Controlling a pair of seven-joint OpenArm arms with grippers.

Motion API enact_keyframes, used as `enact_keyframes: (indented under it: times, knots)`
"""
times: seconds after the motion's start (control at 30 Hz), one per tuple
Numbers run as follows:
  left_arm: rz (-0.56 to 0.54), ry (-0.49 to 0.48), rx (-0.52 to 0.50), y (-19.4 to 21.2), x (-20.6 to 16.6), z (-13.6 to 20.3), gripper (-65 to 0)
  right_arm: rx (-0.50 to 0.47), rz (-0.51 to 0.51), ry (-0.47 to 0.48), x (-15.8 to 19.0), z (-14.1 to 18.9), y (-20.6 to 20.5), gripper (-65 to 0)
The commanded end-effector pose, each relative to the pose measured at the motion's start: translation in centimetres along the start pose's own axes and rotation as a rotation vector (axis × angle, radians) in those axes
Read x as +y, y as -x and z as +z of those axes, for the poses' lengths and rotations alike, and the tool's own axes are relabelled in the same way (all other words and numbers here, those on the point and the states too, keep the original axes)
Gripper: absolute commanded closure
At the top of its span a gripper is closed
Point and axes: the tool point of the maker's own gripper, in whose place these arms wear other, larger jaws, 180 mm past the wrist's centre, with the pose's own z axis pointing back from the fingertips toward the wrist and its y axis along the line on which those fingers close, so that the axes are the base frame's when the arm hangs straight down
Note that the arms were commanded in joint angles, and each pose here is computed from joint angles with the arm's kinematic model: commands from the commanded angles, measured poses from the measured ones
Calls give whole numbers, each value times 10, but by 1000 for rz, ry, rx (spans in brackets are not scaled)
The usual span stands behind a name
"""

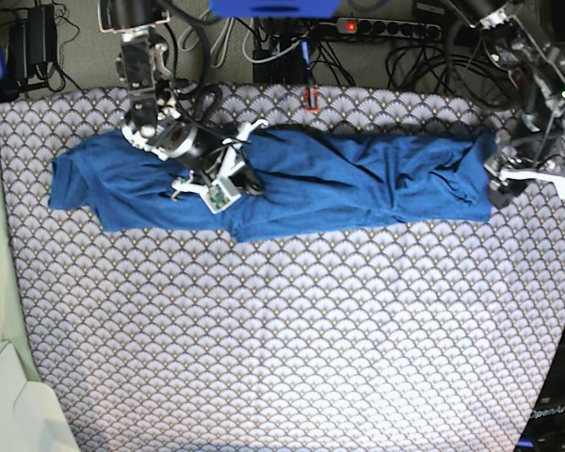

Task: Fold the T-shirt properly
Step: 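Move the left gripper to the strip's end and grasp it, then lift the strip end with the left gripper and fold it inward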

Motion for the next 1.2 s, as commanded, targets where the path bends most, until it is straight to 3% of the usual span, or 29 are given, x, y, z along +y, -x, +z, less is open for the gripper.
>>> enact_keyframes:
  times: [0.0,0.17,0.57,0.8,0.97,1.17]
  knots:
    - [-1,29,-41,-14,-6,1,-399,61,31,19,-6,1,9,0]
    - [3,53,-1,-8,-10,-6,-403,59,31,19,-5,1,8,0]
    - [-176,-93,191,15,24,-12,-404,29,55,33,-9,4,-5,0]
    - [-176,-74,253,17,17,-25,-443,29,55,33,-9,4,-5,0]
    - [-243,-35,362,45,5,-41,-443,29,55,33,-9,4,-5,0]
    - [-232,-41,382,46,8,-48,-441,30,56,35,-10,5,-5,0]
